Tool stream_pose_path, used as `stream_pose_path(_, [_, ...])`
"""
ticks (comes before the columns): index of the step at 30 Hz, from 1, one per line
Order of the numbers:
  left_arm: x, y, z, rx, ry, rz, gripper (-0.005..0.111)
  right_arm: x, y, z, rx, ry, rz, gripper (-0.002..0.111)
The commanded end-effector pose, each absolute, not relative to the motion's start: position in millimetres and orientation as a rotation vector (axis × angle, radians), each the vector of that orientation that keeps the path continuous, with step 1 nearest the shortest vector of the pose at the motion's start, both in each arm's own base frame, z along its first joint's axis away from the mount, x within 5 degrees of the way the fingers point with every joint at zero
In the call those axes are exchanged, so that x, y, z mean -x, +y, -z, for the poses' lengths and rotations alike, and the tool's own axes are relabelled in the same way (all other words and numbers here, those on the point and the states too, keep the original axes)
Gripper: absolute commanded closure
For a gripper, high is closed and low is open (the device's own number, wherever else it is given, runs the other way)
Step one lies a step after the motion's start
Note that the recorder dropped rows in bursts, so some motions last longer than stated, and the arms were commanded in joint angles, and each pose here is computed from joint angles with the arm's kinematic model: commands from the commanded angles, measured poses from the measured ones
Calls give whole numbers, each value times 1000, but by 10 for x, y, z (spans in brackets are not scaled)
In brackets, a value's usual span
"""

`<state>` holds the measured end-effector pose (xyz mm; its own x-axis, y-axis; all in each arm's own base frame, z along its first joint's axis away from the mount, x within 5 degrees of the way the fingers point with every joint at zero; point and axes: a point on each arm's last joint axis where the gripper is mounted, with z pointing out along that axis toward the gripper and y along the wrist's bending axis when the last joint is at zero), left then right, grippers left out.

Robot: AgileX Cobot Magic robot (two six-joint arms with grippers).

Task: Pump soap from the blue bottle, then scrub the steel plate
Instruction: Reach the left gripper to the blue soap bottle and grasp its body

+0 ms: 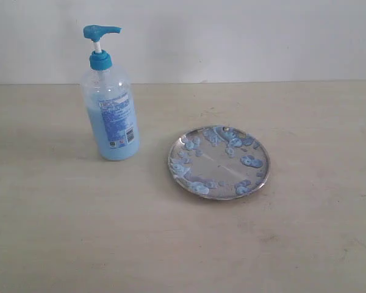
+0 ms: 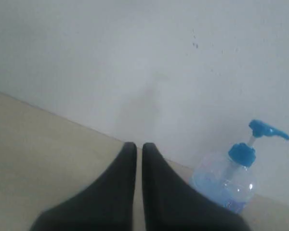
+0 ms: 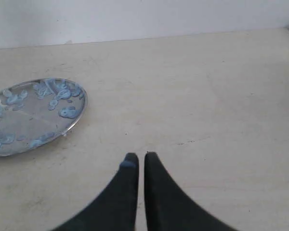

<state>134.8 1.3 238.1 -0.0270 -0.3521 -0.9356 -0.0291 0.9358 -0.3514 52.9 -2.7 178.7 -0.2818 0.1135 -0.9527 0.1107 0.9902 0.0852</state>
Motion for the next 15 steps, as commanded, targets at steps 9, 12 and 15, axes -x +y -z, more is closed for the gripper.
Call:
stream_pose_path(9, [-2443,-511,-1545,-238,1702,650,101,-527,-30,-1794,-155,1852,10,107])
stream_pose_path(12, [-2479,-549,-1406,-414,1708,572,85,-527,-30,-1794,-155,1852,10,107])
stream_pose_path(15, [-2500,-571,-1385,-490,1691,552,50,-527,-30,-1794,-157,1852,8,107])
